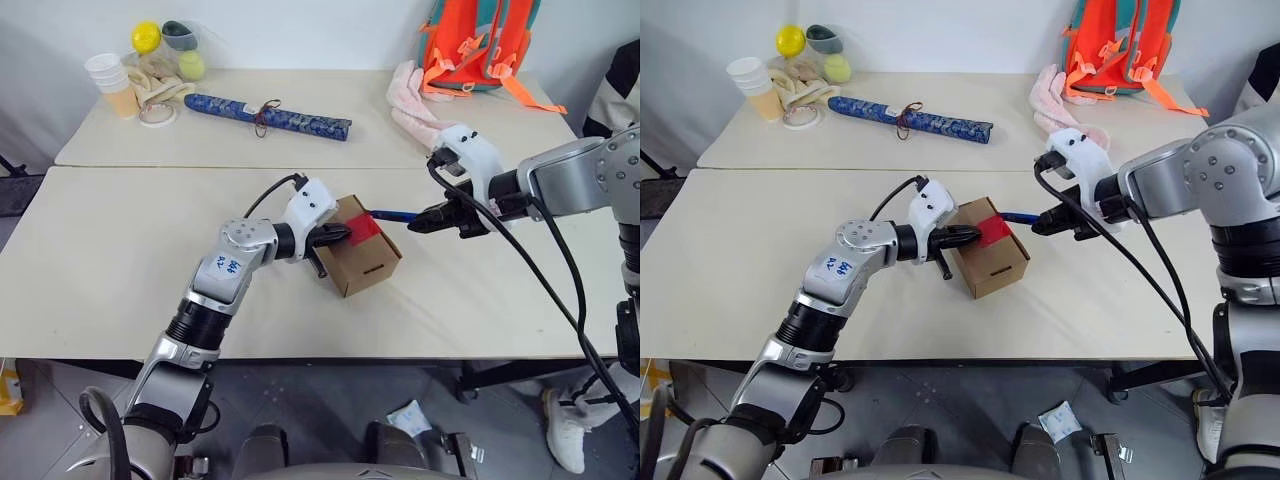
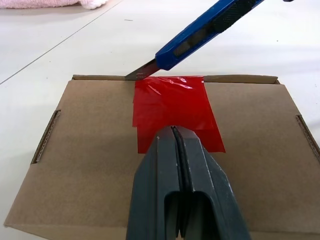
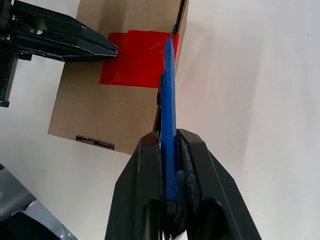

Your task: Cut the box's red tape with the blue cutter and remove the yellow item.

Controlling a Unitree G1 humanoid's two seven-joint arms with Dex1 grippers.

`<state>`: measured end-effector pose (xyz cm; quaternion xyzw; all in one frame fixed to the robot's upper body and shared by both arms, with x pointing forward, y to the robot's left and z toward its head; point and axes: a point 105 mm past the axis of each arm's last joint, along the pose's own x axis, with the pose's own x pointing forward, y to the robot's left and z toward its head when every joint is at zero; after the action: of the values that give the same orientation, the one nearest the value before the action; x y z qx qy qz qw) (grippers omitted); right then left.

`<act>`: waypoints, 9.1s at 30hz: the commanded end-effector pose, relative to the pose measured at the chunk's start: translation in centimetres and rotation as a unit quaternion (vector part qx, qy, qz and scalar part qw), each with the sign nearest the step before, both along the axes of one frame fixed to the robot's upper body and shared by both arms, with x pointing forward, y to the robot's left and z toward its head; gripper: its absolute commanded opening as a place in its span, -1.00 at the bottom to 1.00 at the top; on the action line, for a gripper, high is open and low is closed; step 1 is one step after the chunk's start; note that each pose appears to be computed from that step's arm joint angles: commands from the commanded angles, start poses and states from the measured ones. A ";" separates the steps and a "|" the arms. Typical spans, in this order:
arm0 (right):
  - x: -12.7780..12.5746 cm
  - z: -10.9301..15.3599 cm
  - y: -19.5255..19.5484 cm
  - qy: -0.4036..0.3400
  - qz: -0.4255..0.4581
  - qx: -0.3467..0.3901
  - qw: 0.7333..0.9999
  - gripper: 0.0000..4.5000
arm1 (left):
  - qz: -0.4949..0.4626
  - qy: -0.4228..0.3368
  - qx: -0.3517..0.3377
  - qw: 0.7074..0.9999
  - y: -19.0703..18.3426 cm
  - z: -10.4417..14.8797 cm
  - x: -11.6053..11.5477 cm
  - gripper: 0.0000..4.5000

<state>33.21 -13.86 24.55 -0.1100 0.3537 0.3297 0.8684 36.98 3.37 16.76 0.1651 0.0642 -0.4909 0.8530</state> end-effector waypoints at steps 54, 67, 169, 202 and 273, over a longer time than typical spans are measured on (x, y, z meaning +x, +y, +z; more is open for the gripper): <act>-1.9 -1.1 0.7 0.129 0.007 -0.020 0.991 -0.94 | 0.033 0.091 0.043 0.994 0.9 -6.2 -1.0 -1.00; -0.6 -2.3 1.2 0.098 0.014 -0.051 0.994 -0.94 | 0.032 0.095 0.042 0.994 0.8 -6.4 -1.3 -1.00; -2.3 -2.8 -1.9 0.192 0.037 -0.117 0.974 -0.94 | 0.073 0.091 0.018 0.993 1.2 -6.2 -0.3 -1.00; 4.1 -6.3 -16.6 -0.201 -0.160 0.010 0.966 -0.94 | -0.024 -0.015 -0.076 0.997 4.6 2.0 -1.0 -1.00; -4.3 -10.6 5.2 -0.136 0.214 0.088 0.963 -0.98 | 0.100 0.097 0.044 0.989 12.6 -3.0 -7.7 -1.00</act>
<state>29.29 -8.22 12.68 -0.1479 0.1867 0.5181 0.8215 29.03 15.63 12.60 0.1328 0.2043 -0.4122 0.8779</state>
